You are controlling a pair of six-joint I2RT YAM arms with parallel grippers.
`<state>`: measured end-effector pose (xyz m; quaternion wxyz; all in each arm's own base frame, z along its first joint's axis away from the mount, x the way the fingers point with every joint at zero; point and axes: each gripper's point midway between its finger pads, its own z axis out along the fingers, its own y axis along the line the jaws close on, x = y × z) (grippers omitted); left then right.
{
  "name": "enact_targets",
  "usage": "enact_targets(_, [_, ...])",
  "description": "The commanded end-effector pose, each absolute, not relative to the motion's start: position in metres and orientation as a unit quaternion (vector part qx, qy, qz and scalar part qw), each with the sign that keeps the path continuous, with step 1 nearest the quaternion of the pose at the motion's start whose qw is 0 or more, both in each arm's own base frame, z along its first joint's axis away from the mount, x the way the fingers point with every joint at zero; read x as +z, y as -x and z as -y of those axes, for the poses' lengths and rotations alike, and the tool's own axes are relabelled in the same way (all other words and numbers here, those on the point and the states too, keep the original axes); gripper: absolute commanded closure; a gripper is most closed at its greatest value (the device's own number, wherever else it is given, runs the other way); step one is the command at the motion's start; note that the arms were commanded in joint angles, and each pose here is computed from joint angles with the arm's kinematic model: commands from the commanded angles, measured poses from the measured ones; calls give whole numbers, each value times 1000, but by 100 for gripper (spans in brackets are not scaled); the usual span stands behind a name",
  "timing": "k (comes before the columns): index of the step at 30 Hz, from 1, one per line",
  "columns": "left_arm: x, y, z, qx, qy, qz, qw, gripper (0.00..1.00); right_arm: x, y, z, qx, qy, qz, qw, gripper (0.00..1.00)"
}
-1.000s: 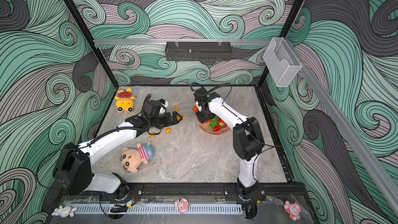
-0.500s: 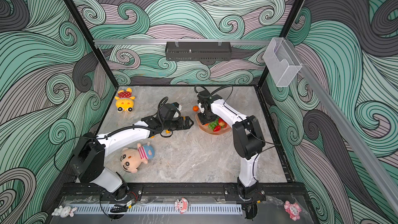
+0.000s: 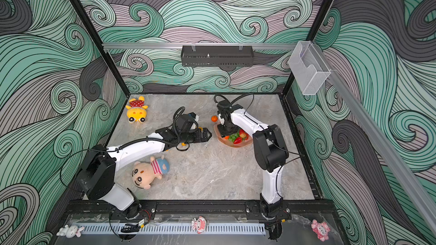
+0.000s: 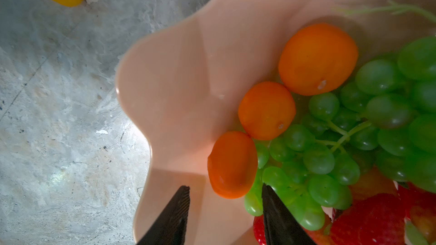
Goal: Arrange fruit in a fruit bowl
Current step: Place the fruit in the fruit bowl, then pick up the fruit from the top-center of the table.
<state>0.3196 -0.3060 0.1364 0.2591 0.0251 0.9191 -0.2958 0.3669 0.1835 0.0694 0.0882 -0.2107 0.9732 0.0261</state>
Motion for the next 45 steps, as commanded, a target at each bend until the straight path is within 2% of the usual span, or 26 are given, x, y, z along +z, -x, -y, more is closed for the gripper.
enact_targets(1, [142, -317, 304, -295, -23, -917, 270, 1, 61, -364, -181, 24, 204, -976, 76, 49])
enact_targets(10, [171, -301, 281, -287, -29, -911, 295, 1, 99, -367, -187, 55, 193, -970, 140, 49])
enact_targets(21, [201, -278, 206, -252, 14, -888, 384, 1, 139, -372, -199, 95, 169, -958, 213, 51])
enact_targets(32, [202, -302, 171, -248, 55, -891, 376, 1, 146, -399, -228, 83, 186, -952, 229, 50])
enact_targets(45, [199, -343, 173, -254, 67, -894, 364, 2, 123, -460, -261, 61, 205, -952, 219, 50])
